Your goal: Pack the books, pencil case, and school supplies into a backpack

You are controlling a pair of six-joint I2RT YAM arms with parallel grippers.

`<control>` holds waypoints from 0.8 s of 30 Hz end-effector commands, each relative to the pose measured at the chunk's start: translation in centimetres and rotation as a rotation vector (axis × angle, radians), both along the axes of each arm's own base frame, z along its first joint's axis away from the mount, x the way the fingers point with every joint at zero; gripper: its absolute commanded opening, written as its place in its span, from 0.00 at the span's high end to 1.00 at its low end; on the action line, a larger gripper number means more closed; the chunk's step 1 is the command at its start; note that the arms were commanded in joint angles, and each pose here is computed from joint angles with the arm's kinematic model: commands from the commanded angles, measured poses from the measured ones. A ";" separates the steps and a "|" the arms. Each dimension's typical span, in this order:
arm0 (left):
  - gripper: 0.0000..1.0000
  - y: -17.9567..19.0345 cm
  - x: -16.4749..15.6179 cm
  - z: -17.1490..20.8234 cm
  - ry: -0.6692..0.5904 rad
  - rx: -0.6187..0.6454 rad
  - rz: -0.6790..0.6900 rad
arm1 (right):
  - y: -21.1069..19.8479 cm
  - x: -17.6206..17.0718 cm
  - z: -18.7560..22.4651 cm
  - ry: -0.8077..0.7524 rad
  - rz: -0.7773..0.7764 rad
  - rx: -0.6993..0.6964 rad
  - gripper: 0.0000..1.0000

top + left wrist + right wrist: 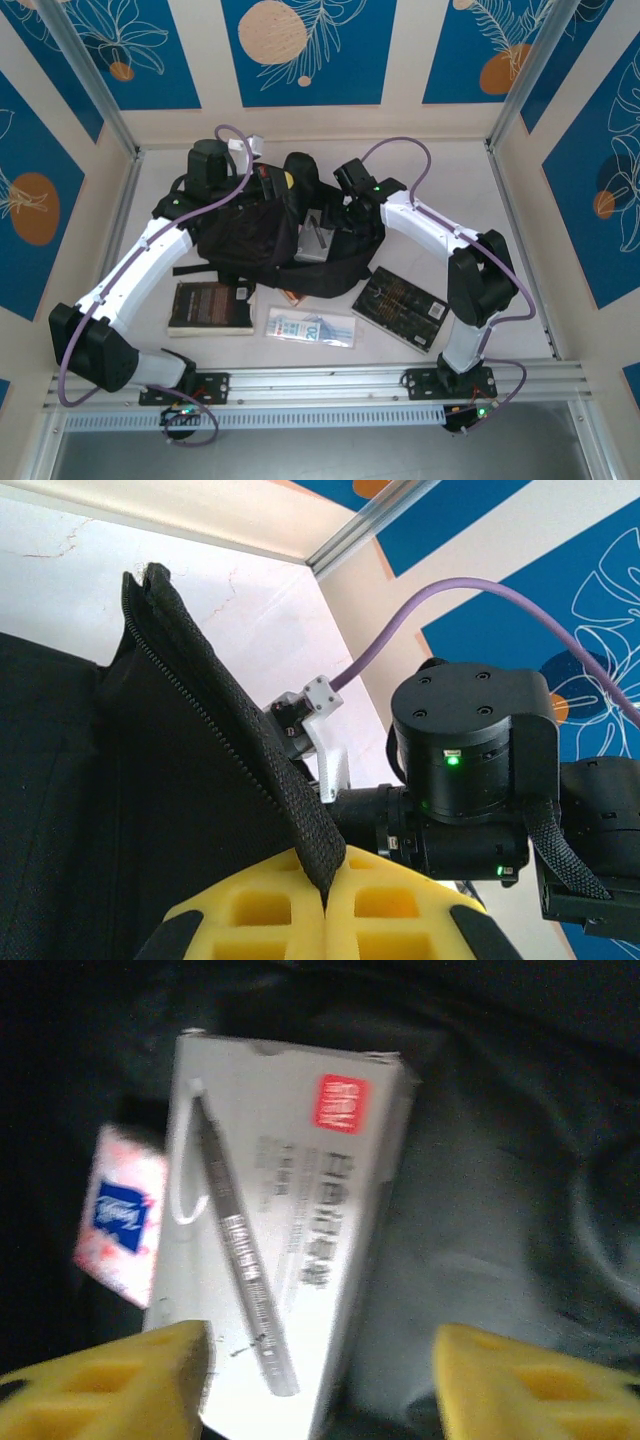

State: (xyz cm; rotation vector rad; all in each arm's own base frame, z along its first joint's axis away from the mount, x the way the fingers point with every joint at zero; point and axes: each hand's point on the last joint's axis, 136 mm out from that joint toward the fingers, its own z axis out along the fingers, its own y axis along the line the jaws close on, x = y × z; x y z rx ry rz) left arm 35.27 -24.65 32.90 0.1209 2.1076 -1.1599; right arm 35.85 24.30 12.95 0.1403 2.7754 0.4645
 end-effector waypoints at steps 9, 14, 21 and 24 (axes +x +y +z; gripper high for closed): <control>1.00 0.5 -0.1 3.2 -0.094 -0.039 0.005 | -3.7 0.7 -4.6 0.081 0.093 -0.320 1.00; 1.00 0.4 0.0 3.1 -0.087 -0.044 0.000 | -0.1 1.0 -6.1 0.136 0.149 -0.199 1.00; 1.00 0.2 0.2 2.8 -0.076 -0.046 -0.006 | 8.5 2.1 -0.6 0.030 0.204 0.267 1.00; 1.00 0.2 0.3 2.5 -0.070 -0.038 -0.003 | 9.0 2.6 1.4 -0.006 0.182 0.370 0.97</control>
